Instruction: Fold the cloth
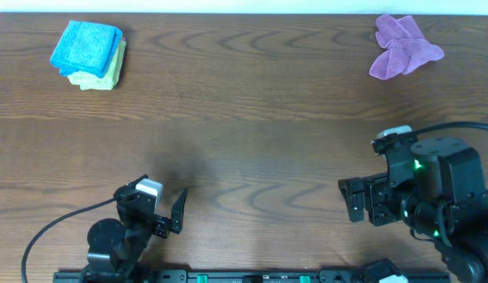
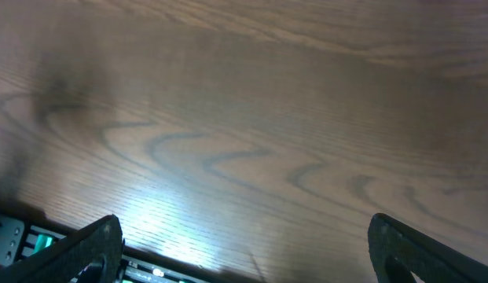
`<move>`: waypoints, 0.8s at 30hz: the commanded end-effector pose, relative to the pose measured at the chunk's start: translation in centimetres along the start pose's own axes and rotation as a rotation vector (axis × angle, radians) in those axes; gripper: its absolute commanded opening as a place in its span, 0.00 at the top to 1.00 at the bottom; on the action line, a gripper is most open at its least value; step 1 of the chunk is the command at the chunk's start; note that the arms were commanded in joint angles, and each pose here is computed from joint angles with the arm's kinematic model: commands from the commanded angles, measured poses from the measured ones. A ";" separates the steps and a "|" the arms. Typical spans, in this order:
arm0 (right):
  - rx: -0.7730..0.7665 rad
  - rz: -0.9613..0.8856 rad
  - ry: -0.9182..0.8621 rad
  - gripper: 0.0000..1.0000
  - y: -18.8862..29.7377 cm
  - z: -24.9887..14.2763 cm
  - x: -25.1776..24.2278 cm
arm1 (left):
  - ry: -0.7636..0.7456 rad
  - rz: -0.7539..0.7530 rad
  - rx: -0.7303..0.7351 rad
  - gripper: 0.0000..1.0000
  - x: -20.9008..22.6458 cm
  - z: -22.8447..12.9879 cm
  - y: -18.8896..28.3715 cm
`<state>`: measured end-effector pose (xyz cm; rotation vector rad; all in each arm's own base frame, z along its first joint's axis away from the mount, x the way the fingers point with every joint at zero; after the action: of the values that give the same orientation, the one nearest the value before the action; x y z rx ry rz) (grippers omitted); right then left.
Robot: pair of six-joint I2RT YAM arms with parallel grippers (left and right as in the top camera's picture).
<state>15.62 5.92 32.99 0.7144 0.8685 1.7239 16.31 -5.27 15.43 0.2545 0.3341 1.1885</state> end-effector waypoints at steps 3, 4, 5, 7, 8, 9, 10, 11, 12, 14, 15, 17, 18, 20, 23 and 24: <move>-0.002 -0.011 -0.007 0.01 0.0 0.0 -0.2 | 0.013 0.044 0.024 0.05 0.9 -1.4 -0.7; -0.002 -0.010 -0.007 0.01 0.0 0.0 -0.1 | 0.019 0.048 0.037 0.05 1.1 -1.9 -1.0; -0.002 -0.010 -0.007 0.01 0.0 0.0 -0.2 | 0.025 0.052 0.049 0.05 1.2 -2.4 -1.2; -0.002 -0.010 -0.007 0.01 0.0 0.0 -0.1 | 0.034 0.059 0.069 0.05 1.4 -3.2 -1.5; -0.002 -0.010 -0.007 0.01 0.0 0.0 -0.2 | 0.033 0.062 0.068 0.05 1.5 -3.2 -1.5; -0.001 -0.011 -0.007 0.01 0.0 0.0 -0.2 | 0.035 0.067 0.067 0.05 1.6 -3.2 -1.5; -0.001 -0.011 -0.007 0.01 0.0 0.0 -0.2 | 0.036 0.072 0.067 0.05 1.7 -3.2 -1.4; -0.002 -0.010 -0.007 0.01 0.0 0.0 -0.2 | 0.039 0.078 0.066 0.04 1.8 -3.2 -1.4; -0.001 -0.011 -0.007 0.01 0.0 0.0 -0.2 | 0.040 0.082 0.066 0.05 1.8 -3.2 -1.4; -0.002 -0.010 -0.007 0.01 0.0 0.0 -0.1 | 0.041 0.083 0.066 0.05 1.9 -3.2 -1.4; -0.001 -0.011 -0.007 0.01 0.0 0.0 -0.2 | 0.041 0.081 0.066 0.05 1.8 -3.2 -1.4; -0.002 -0.010 -0.007 0.01 0.0 0.0 -0.1 | 0.041 0.081 0.066 0.05 1.8 -3.2 -1.4; -0.001 -0.010 -0.007 0.00 0.0 0.0 -0.2 | 0.041 0.081 0.066 0.05 1.8 -3.2 -1.4; -0.002 -0.011 -0.007 0.01 0.0 0.0 -0.2 | 0.041 0.081 0.066 0.05 1.8 -3.2 -1.4; -0.002 -0.010 -0.007 0.01 0.0 0.0 -0.1 | 0.041 0.081 0.066 0.05 1.8 -3.2 -1.4; -0.001 -0.010 -0.007 0.01 0.0 0.0 -0.2 | 0.041 0.081 0.066 0.05 1.8 -3.2 -1.4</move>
<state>15.63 5.88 32.99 0.7124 0.8691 1.7209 16.89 -4.10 12.24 0.3009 0.3972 1.2593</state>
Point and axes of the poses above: each gripper's point midway between its finger pads, its own y axis back along the fingers, its own x axis along the line the jaws close on, z = x × y, the point moved 4 cm from there along y, back along the fingers, and after that the axes turned 4 degrees about y, right-handed, at the moved point
